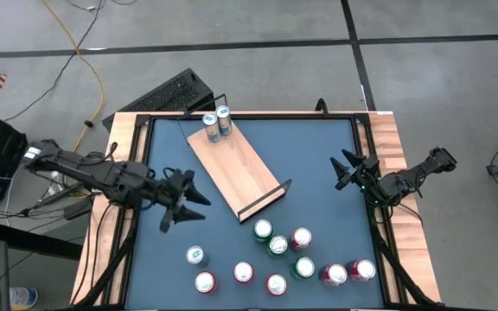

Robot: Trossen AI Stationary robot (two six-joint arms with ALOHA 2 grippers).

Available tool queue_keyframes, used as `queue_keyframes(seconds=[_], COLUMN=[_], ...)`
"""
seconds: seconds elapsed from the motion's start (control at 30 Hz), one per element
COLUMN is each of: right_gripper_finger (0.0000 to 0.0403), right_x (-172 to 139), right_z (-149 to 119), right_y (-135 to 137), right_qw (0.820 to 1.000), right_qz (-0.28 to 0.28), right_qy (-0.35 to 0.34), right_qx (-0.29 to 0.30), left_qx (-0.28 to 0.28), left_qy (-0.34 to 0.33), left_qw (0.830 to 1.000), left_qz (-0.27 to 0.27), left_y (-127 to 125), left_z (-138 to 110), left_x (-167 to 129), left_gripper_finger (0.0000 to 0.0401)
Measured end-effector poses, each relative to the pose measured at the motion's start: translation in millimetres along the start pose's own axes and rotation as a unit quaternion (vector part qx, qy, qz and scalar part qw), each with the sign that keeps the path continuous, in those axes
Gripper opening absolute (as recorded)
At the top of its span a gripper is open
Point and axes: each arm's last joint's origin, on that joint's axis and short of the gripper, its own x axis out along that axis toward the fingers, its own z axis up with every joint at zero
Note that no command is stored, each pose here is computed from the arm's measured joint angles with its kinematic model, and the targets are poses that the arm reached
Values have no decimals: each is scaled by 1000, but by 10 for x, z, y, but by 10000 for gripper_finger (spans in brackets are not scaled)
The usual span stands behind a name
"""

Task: Place canned beverage on shelf
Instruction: Put the blue soda can on the shelf aligned with the other blue soda cans

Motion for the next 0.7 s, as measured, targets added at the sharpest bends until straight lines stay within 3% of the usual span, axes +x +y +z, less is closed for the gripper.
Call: queue_keyframes(seconds=[0.13, 0.27, 0.47, 0.7], right_gripper_finger=[282, 282, 282, 282], right_x=[0, 0, 0, 0], right_z=[0, 0, 0, 1], right_y=[0, 0, 0, 0], right_qw=[1000, 1000, 1000, 1000], right_qz=[0, 0, 0, 0], right_qy=[0, 0, 0, 0], right_qx=[0, 0, -1, -1], left_qx=[17, 41, 49, 70], left_qy=[115, 243, 293, 376], left_qw=[993, 968, 954, 924], left_qz=[17, 48, 35, 6], left_y=[-192, -332, -510, -641], left_z=[66, 76, 77, -296], left_x=[140, 281, 574, 808], left_gripper_finger=[226, 226, 226, 226])
